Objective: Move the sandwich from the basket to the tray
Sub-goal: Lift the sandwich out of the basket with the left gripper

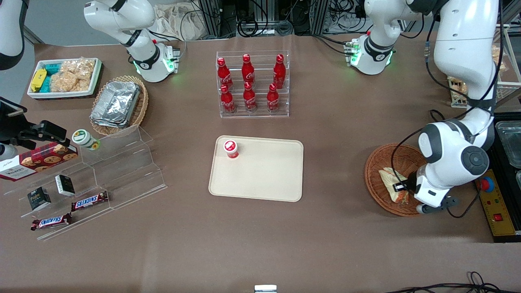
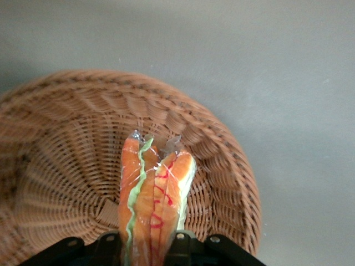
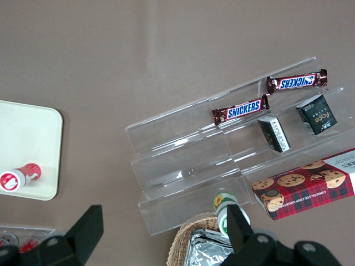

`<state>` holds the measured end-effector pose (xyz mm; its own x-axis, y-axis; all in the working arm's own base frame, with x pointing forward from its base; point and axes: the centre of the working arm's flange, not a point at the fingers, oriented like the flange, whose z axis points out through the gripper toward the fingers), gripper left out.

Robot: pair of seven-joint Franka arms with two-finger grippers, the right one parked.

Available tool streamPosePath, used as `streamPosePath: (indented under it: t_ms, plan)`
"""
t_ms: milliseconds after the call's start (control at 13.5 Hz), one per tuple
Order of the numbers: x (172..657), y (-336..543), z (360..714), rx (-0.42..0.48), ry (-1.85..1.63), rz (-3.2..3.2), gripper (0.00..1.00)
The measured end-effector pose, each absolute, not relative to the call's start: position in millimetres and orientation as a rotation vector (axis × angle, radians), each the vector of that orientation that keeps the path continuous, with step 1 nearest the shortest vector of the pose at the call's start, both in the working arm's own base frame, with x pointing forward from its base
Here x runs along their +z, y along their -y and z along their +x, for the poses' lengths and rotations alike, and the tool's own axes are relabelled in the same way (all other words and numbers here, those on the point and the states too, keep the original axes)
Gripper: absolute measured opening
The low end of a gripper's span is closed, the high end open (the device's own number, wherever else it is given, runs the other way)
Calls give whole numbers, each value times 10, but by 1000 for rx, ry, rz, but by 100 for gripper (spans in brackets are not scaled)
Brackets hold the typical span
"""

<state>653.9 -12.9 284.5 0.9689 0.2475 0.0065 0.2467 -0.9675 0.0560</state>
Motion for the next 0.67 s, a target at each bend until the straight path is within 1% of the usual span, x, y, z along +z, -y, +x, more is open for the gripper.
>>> streamPosePath:
  t_ms: [222,444,667]
  plan:
    - [3736,154,6573,-20,-308,3107,20]
    - [4613,231,6516,-106,-241,3164,20]
    - [5235,493,6409,-192,-169,3210,20]
